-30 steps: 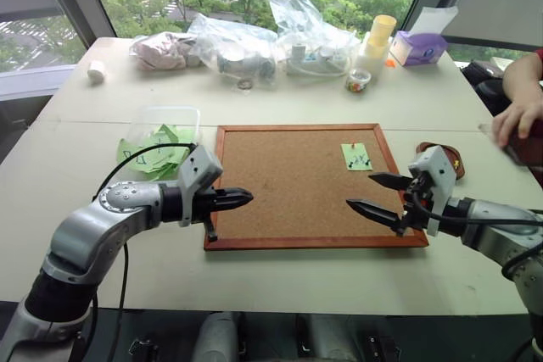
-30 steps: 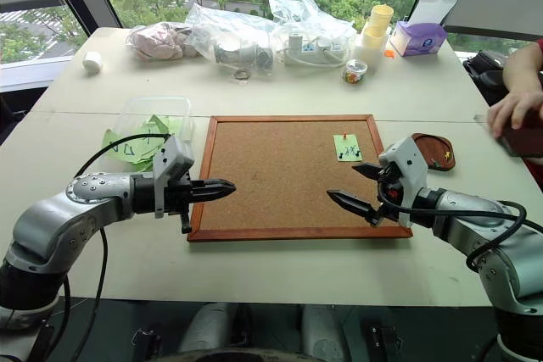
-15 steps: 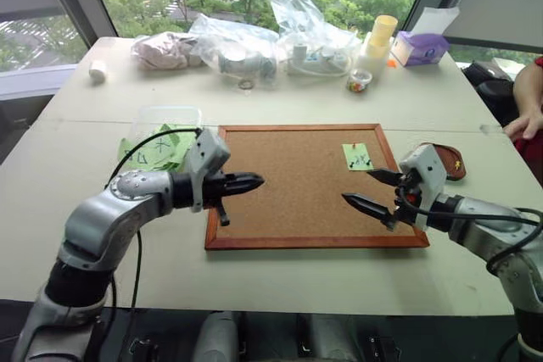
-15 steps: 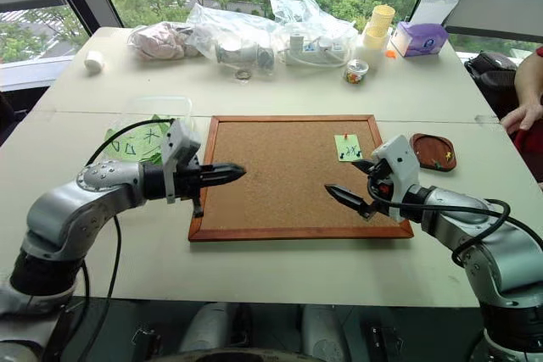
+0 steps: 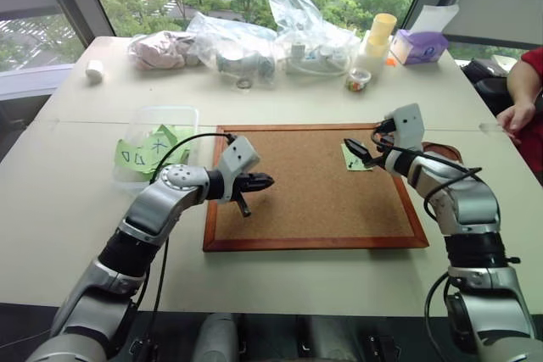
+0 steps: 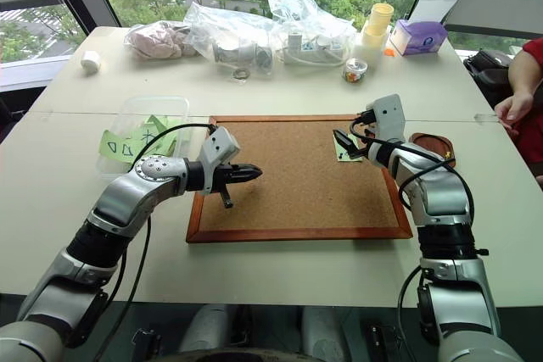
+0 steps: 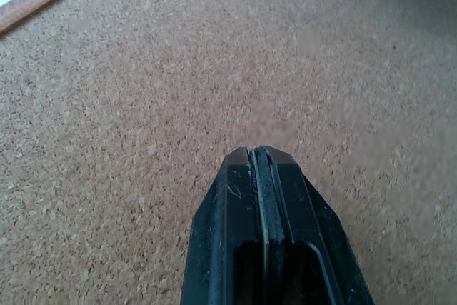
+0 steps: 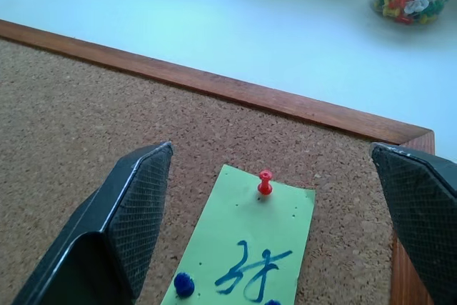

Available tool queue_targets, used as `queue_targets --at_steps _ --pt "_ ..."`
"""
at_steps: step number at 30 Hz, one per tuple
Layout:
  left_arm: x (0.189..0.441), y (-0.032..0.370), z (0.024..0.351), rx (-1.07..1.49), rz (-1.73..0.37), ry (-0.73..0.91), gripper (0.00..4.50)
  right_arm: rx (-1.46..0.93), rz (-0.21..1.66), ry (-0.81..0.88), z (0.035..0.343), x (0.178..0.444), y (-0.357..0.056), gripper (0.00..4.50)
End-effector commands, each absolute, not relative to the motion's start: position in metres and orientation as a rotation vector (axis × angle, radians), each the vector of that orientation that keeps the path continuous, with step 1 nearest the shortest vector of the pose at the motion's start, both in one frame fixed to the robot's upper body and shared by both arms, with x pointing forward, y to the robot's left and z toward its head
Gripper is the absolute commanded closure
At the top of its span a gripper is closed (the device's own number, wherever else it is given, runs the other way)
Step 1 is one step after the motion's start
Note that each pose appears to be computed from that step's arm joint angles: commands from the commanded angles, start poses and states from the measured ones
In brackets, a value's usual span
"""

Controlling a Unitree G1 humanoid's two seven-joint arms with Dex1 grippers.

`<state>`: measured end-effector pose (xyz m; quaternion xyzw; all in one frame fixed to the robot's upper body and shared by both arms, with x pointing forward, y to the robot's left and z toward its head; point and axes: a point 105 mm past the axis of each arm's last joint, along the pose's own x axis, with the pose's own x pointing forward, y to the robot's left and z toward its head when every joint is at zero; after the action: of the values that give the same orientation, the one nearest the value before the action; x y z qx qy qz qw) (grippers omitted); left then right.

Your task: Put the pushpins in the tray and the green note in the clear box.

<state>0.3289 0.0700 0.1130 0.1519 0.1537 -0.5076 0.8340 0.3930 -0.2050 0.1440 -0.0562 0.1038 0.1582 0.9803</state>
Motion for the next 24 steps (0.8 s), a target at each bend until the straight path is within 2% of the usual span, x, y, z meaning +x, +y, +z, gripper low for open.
queue_targets --at_steps 1,10,14,15,20,21,24 --pt "0.33 0.07 0.11 0.399 -1.074 0.32 4.47 -0.134 0.32 0.177 0.151 0.403 -0.203 0.0" --pt "0.328 0.068 0.109 0.38 -1.062 0.319 4.47 -0.107 0.344 0.221 0.138 0.418 -0.197 0.0" --pt "0.327 0.068 0.108 0.376 -1.058 0.32 4.5 -0.094 0.338 0.247 0.13 0.421 -0.199 1.23" --pt "0.327 0.068 0.108 0.375 -1.055 0.32 4.5 -0.093 0.336 0.252 0.128 0.422 -0.2 1.83" --pt "0.328 0.07 0.108 0.374 -1.044 0.321 4.5 -0.081 0.338 0.237 0.129 0.421 -0.2 4.25" --pt "0.328 0.07 0.108 0.374 -1.044 0.323 4.5 -0.077 0.336 0.222 0.132 0.422 -0.2 4.39" --pt "0.328 0.07 0.107 0.374 -1.045 0.327 4.5 -0.07 0.335 0.185 0.139 0.421 -0.2 4.39"
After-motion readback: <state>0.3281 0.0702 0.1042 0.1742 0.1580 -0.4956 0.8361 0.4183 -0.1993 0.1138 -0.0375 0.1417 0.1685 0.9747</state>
